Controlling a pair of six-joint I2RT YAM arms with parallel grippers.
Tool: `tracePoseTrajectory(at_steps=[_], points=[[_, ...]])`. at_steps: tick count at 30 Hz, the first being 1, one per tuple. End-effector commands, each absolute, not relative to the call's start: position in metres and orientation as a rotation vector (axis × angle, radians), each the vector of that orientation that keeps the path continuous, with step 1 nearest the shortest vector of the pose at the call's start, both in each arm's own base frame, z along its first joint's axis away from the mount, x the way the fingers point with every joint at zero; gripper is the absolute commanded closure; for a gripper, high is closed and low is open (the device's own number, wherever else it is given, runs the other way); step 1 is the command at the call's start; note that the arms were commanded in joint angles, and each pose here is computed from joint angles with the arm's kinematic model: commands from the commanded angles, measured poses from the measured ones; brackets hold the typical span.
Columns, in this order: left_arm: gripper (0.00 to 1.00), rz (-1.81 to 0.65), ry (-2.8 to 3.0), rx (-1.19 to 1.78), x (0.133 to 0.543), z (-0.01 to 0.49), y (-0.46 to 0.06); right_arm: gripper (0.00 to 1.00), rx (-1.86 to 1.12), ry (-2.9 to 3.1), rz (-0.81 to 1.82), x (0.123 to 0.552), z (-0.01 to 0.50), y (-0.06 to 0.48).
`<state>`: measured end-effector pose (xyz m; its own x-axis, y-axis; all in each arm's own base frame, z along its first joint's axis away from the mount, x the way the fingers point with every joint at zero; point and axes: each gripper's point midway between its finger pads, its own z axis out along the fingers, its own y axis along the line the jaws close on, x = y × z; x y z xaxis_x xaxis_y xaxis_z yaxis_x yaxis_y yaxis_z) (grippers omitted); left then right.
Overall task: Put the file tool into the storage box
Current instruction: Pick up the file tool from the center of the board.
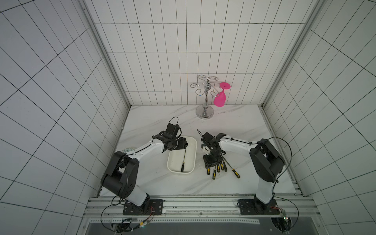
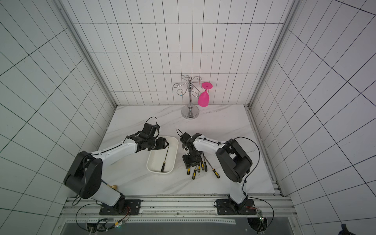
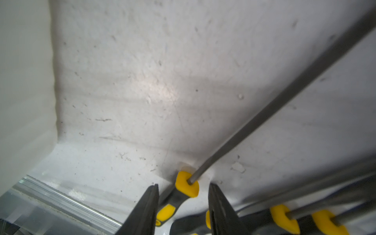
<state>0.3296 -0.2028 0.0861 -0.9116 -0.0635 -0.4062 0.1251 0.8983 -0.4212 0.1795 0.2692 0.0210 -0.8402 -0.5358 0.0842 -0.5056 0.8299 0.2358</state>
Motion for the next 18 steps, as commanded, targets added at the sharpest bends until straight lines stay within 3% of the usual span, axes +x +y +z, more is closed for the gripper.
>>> tracePoseTrajectory(at_steps=[1,12,13,14,18], points=[[0.38,-0.664,2.604,0.036,0.332,0.096,-0.205,0.61,0.795,-2.812,-0.147,0.158,-0.002,0.245],[0.34,-0.794,2.562,0.002,0.335,0.106,-0.211,0.87,0.821,-2.917,-0.113,0.180,0.001,0.245],[0.23,-0.811,2.560,-0.007,0.335,0.106,-0.212,0.88,0.822,-2.935,-0.115,0.185,0.005,0.246],[0.01,-0.834,2.552,-0.012,0.336,0.108,-0.213,0.89,0.818,-2.959,-0.118,0.192,0.009,0.246],[0.01,-0.922,2.500,0.002,0.336,0.118,-0.219,0.92,0.786,-3.068,-0.208,0.221,0.034,0.254]])
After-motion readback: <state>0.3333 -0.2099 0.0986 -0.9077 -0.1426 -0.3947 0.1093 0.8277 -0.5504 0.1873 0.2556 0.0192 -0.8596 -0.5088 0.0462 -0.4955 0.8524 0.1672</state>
